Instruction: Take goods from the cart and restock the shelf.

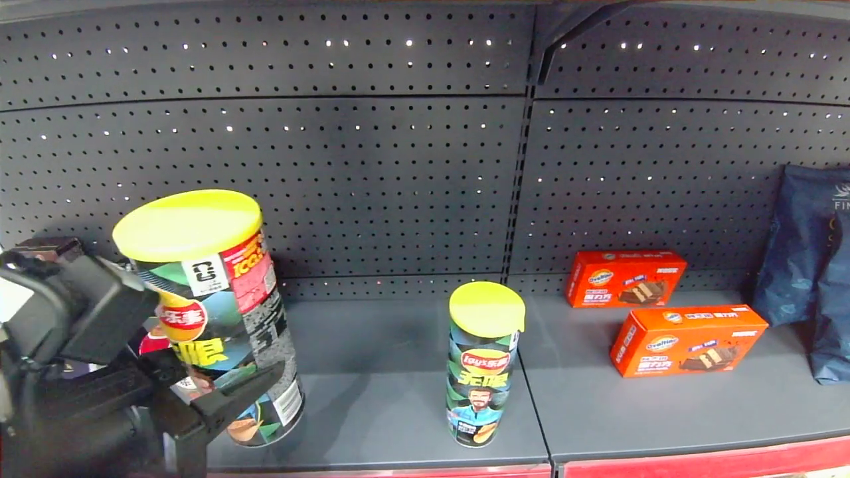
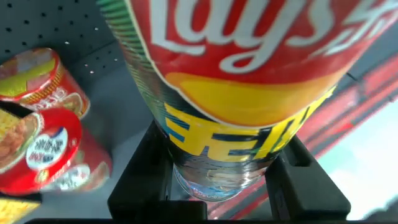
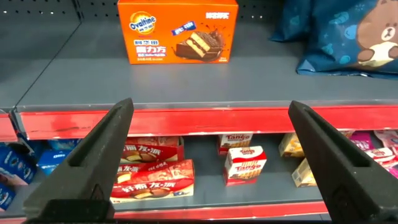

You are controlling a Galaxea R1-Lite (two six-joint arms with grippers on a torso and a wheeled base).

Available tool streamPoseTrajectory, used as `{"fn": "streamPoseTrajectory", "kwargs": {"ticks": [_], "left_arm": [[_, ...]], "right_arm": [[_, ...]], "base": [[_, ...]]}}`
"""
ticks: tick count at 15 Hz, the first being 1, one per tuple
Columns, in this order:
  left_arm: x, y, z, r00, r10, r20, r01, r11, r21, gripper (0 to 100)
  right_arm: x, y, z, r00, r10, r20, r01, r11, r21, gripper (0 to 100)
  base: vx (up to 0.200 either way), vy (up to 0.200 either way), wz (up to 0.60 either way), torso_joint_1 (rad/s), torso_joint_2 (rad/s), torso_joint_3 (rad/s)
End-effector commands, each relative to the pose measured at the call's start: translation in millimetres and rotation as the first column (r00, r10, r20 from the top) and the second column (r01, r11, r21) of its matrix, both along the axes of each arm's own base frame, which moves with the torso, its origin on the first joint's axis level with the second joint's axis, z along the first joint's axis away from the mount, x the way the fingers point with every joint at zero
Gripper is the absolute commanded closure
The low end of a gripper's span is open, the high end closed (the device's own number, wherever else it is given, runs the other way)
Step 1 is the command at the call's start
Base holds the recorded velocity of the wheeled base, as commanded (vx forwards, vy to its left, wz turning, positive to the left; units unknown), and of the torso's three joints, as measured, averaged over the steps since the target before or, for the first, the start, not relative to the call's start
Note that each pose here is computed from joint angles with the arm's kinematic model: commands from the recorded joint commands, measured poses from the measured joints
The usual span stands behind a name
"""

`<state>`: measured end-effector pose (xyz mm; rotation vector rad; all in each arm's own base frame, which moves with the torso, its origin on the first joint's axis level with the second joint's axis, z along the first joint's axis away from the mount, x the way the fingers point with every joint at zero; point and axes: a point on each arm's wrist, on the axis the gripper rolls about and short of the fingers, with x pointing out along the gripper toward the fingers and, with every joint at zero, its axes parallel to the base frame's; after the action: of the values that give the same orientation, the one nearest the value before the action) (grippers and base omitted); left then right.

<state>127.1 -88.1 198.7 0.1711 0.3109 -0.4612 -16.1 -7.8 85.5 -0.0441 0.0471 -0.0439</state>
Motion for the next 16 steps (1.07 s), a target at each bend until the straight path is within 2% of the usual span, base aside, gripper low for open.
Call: {"fn": "streamPoseTrajectory", "kwargs": {"ticks": [1,4,7,8,10,12,13,14,16], "left_arm": [[35.2,-23.5,-13.0,0.995,0.053,-0.079,-0.046,0.995,0.089,100],[65.7,-45.4,-13.9,0.991,0.103,-0.081,-0.092,0.988,0.121,100],[85.1,-61.0,-18.3,0.989,0.121,-0.087,-0.109,0.985,0.133,100],[101.3,-72.0,-23.9,0.986,0.139,-0.091,-0.125,0.981,0.146,100],[120.8,-85.4,-28.3,0.983,0.158,-0.092,-0.143,0.978,0.151,100],[136.0,-105.9,-41.3,0.971,0.222,-0.082,-0.214,0.972,0.1,100],[141.5,-115.4,-49.4,0.968,0.242,-0.072,-0.236,0.968,0.087,100],[143.2,-118.8,-53.4,0.968,0.238,-0.076,-0.231,0.969,0.086,100],[156.4,-133.0,-56.5,0.973,0.228,-0.041,-0.227,0.973,0.039,100]], "right_arm": [[0.4,0.1,0.1,1.0,0.0,-0.005,0.0,1.0,-0.001,0],[0.4,0.1,0.1,1.0,0.0,-0.005,0.0,1.0,0.0,0],[0.4,0.1,0.2,1.0,0.0,-0.003,0.0,1.0,0.001,0],[0.4,0.1,0.2,1.0,0.0,-0.003,0.0,1.0,0.001,0],[0.4,0.1,0.2,1.0,0.0,-0.003,0.0,1.0,0.001,0],[0.4,0.0,0.1,1.0,-0.003,-0.005,0.003,1.0,0.0,0],[0.4,0.1,0.1,1.0,0.0,-0.005,0.0,1.0,-0.001,0],[0.4,0.0,0.1,1.0,-0.001,-0.005,0.001,1.0,-0.001,0],[0.4,0.0,0.1,1.0,-0.001,-0.005,0.001,1.0,-0.001,0]], "base": [[0.0,0.0,0.0,0.0,0.0,0.0],[0.0,0.0,0.0,0.0,0.0,0.0],[0.0,0.0,0.0,0.0,0.0,0.0],[0.0,0.0,0.0,0.0,0.0,0.0],[0.0,0.0,0.0,0.0,0.0,0.0],[0.0,0.0,0.0,0.0,0.0,0.0],[0.0,0.0,0.0,0.0,0.0,0.0],[0.0,0.0,0.0,0.0,0.0,0.0],[0.0,0.0,0.0,0.0,0.0,0.0]]}}
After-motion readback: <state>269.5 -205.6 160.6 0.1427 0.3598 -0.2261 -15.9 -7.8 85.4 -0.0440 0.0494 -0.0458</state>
